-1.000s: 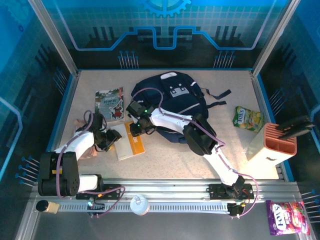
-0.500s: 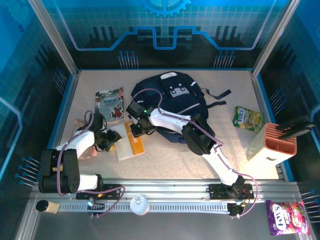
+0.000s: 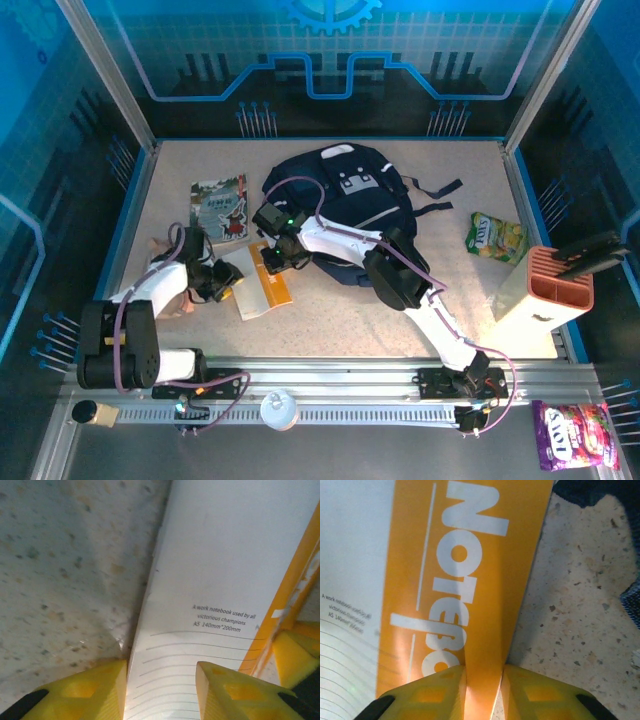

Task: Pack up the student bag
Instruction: Pick up the book from the middle-left of the table.

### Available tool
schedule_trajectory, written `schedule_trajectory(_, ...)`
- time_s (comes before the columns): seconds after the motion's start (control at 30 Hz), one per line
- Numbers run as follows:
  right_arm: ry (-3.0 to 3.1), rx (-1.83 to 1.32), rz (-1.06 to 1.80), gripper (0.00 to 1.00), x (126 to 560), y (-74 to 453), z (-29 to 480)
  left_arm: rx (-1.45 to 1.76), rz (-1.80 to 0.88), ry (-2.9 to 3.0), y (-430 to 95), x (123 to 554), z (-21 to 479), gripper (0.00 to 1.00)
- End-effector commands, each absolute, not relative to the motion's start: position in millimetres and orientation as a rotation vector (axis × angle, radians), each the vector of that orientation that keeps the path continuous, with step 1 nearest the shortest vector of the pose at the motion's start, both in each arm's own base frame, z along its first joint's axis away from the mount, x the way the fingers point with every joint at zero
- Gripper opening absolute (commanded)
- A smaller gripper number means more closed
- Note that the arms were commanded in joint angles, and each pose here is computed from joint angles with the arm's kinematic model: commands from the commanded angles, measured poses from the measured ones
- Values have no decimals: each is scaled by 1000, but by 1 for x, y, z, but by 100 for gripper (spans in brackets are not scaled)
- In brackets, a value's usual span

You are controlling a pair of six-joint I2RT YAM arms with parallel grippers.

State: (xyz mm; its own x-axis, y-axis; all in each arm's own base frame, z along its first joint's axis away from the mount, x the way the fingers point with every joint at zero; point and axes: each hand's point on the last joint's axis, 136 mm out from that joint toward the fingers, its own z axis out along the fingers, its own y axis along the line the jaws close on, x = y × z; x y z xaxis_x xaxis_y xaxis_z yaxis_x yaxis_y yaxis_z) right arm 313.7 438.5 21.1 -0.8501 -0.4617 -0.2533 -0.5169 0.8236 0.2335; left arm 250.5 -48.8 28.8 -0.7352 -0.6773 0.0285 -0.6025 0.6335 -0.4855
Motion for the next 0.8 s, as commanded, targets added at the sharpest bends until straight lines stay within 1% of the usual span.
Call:
schedule_trajectory(0.0, 2902, -787, 372, 25, 299, 433, -6, -918, -1012, 2588, -78, 270, 71, 39)
schedule_trajectory(0.13, 2903, -767, 298, 23, 304, 425, -9, -896, -1012, 2573, -78, 266, 77, 38)
schedule_trajectory(0.33, 2907, -769, 255, 23, 304, 420, -13, -925, -1010, 2580, -78, 264, 65, 37)
schedule_trajectory(0.53, 2913, -767, 229, 22, 305, 416, -16, -1047, -802, 2653, -58, 254, 39, 36)
schedule_trajectory(0.77, 2913, -769, 191, 19, 306, 412, -19, -1132, -680, 2670, -45, 244, 24, 36)
